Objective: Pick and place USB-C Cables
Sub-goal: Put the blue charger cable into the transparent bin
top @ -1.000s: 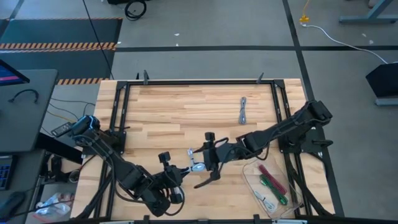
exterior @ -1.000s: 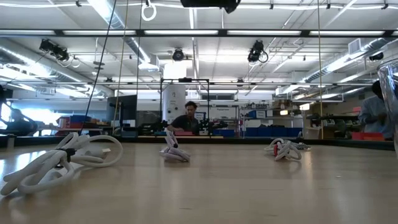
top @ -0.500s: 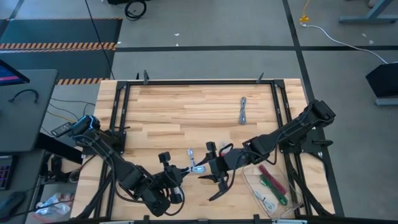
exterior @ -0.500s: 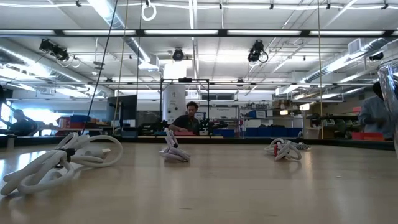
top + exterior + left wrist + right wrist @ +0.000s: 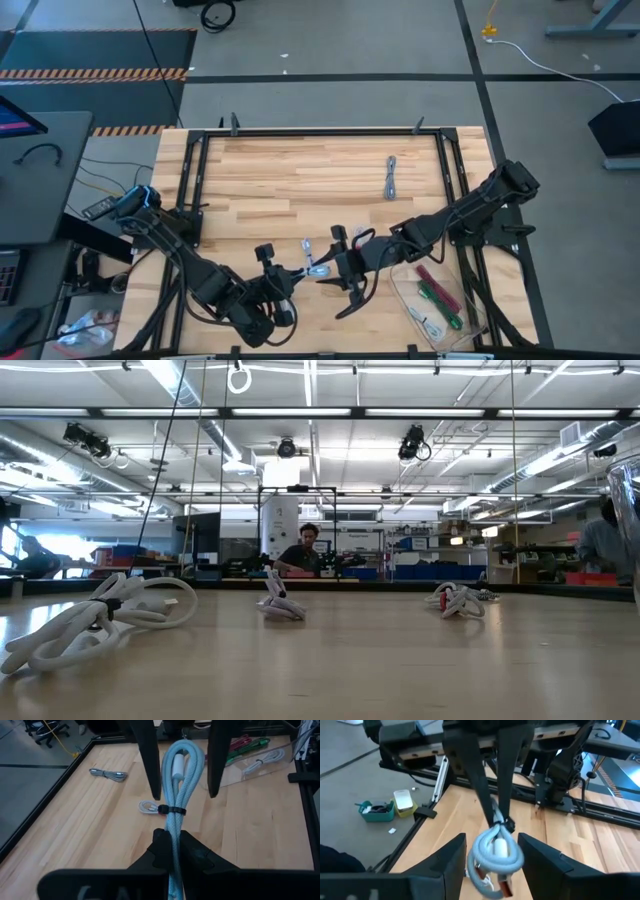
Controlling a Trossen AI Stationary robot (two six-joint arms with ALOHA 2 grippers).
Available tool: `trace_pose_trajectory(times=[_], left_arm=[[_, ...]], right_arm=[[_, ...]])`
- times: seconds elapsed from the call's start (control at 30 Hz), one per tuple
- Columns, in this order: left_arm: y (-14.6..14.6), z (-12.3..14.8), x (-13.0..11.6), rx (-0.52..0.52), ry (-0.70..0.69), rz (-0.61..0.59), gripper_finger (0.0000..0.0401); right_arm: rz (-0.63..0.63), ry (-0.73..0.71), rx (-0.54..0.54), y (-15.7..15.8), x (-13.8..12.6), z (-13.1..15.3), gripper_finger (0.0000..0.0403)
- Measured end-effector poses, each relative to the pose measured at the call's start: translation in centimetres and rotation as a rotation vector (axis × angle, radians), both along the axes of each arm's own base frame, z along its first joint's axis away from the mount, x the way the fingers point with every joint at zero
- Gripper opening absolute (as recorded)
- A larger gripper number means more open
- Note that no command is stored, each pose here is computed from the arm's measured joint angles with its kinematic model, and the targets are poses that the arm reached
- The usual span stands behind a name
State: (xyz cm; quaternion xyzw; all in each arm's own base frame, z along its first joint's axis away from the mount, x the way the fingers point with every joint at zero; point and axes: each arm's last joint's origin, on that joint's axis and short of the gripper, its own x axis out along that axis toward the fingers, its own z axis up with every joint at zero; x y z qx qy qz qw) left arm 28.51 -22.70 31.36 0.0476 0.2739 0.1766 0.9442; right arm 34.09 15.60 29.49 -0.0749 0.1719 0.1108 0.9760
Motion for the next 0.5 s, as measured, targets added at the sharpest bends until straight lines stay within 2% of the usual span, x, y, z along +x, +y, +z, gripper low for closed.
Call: trace_pose_trajectory(times=[0.2,0.4,0.5], left_arm=[[0.00,0.00,0.00,0.000,0.000,0.000,0.0022],[-0.03,-0.02,0.00,-0.002,0.003,-0.003,0.0023],[-0.04,-0.03,0.00,-0.004,0.003,-0.004,0.0023]], right_arm=[[0.005,-0.006,0.010,-0.35,0.20,0.09,0.0146],[0.016,0.011,0.019,-0.34,0.14,0.00,0.0064],[0.017,0.018,0.015,-0.34,0.11,-0.05,0.0063]])
